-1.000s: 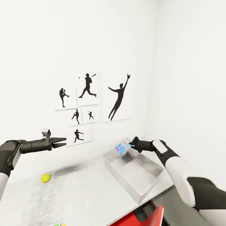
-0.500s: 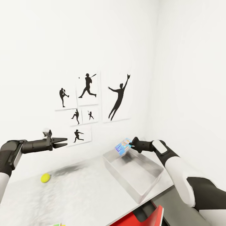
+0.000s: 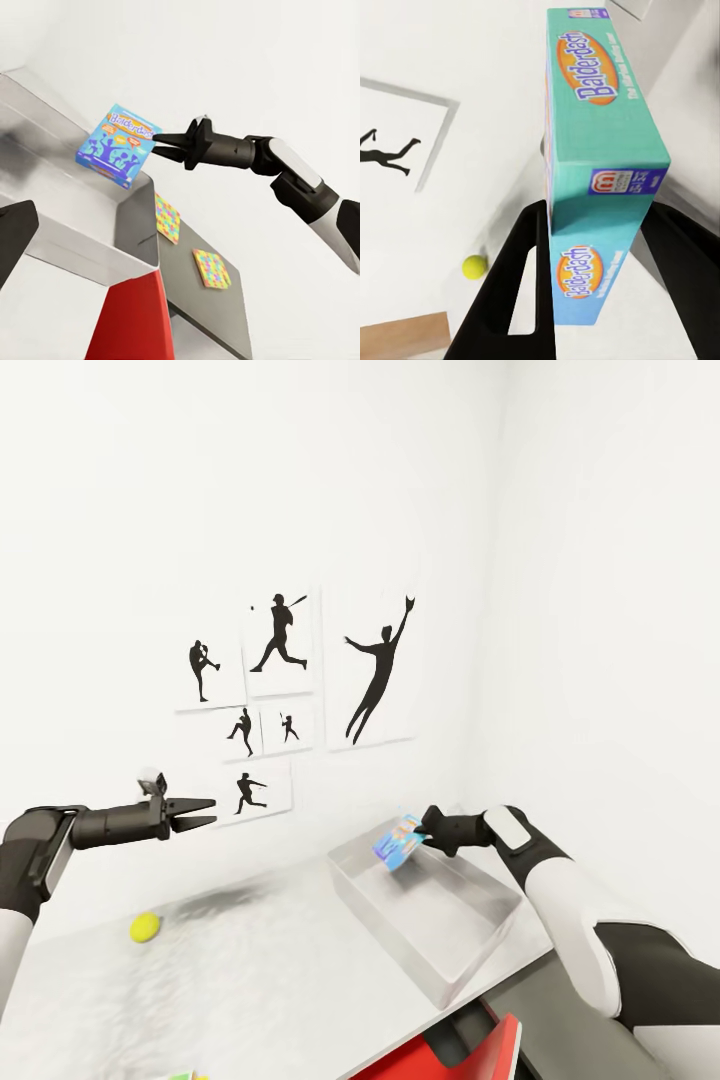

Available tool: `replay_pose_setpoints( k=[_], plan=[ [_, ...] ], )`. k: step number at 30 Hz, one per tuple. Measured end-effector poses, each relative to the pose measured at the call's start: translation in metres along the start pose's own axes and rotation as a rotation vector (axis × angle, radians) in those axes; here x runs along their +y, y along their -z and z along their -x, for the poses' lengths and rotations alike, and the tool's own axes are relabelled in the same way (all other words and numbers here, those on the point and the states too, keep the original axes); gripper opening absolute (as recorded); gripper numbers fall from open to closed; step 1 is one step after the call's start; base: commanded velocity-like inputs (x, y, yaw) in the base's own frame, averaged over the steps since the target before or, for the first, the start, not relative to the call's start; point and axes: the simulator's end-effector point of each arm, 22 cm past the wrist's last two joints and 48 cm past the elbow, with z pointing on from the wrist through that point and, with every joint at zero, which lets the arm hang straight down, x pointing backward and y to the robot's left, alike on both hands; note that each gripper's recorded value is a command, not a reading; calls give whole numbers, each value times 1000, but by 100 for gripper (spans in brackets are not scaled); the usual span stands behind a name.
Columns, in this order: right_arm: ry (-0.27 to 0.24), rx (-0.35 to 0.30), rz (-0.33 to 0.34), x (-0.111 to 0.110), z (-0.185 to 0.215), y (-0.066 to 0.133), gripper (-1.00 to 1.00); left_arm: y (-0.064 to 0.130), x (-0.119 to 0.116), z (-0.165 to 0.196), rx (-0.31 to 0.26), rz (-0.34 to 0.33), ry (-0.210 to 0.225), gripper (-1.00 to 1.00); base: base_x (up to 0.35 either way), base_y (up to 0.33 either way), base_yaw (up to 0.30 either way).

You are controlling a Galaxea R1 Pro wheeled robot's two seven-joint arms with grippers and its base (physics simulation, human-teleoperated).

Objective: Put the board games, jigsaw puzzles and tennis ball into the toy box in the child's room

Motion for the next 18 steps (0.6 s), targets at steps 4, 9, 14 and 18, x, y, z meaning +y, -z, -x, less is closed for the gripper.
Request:
replay_pose_setpoints(
  k=[4, 9, 14, 18],
  plan=[
    [2, 2, 1, 1, 1, 1, -100, 2, 1, 1, -1, 4, 0, 100, 0, 0, 0],
    [4, -1, 12, 4, 2, 2, -100, 3, 1, 1, -3, 5, -1, 100, 0, 0, 0],
    [7, -3, 12, 4, 2, 2, -100, 3, 0, 1, -3, 4, -1, 100, 0, 0, 0],
    [7, -4, 12, 4, 2, 2, -100, 2, 0, 1, -3, 4, 0, 100, 0, 0, 0]
  ],
)
